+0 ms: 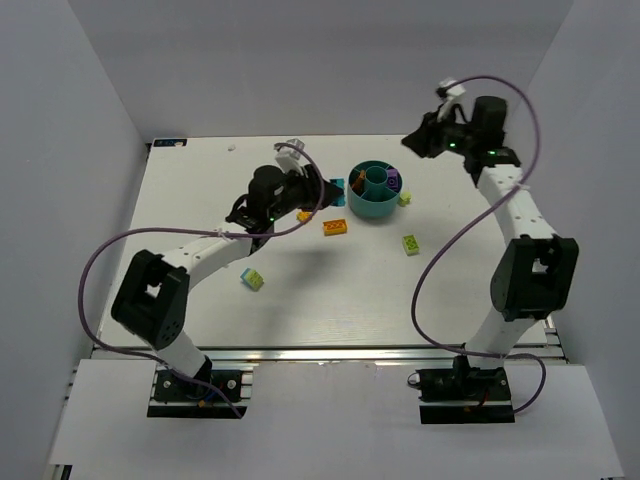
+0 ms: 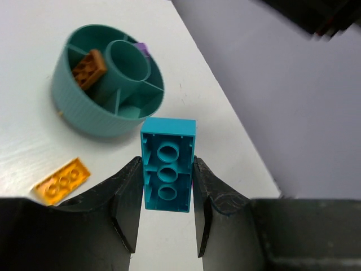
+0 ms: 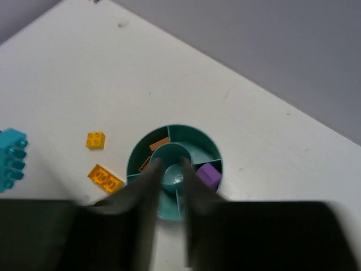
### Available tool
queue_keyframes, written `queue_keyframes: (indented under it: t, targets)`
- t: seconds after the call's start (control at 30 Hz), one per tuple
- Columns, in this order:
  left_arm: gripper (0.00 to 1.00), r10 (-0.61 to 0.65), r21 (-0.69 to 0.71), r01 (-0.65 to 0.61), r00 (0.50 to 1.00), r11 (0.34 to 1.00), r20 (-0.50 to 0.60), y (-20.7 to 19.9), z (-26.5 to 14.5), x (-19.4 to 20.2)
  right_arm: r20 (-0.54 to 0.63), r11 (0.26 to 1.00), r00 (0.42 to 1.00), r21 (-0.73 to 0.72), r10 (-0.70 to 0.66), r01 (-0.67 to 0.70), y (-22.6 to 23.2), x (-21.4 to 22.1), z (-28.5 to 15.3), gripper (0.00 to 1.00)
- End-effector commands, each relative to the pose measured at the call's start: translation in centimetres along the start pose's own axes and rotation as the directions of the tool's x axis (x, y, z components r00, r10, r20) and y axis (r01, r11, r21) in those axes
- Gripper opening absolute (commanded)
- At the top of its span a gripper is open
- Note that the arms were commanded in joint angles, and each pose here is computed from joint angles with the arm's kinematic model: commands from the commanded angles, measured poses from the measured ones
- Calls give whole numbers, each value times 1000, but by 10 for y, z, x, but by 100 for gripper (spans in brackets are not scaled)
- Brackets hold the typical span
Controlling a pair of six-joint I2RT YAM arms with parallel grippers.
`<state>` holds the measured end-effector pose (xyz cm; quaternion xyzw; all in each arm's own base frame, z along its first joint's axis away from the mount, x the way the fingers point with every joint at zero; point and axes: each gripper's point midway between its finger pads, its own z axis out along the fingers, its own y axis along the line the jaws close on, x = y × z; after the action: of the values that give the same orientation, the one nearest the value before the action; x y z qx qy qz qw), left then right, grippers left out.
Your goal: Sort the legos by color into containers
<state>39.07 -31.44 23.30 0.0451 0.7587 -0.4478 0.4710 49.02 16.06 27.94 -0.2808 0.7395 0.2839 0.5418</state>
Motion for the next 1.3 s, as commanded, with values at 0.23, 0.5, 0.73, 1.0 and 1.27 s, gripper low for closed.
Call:
queue_keyframes:
  t: [0.23, 0.5, 0.73, 1.0, 1.27]
  targets:
    - [10, 357, 145, -380, 920, 914, 162, -47, 82, 6, 104, 993, 994, -112, -14, 25, 4, -1, -58, 5]
    - [9, 389, 58, -407, 901, 912, 192, -45, 133, 8, 113, 995, 994, -96, -4, 15, -1, 4, -68, 8]
    - [12, 420, -26, -421, 894, 906, 157, -23, 150, 17, 127, 996, 992, -89, 14, -2, -15, 0, -74, 8]
    - [12, 419, -104, -408, 897, 907, 137, -5, 158, 20, 124, 996, 992, -89, 27, -16, -17, 3, -74, 9]
    - [12, 400, -116, -387, 908, 915, 126, 1, 156, 30, 123, 996, 992, -85, 30, -19, -18, 4, -74, 9]
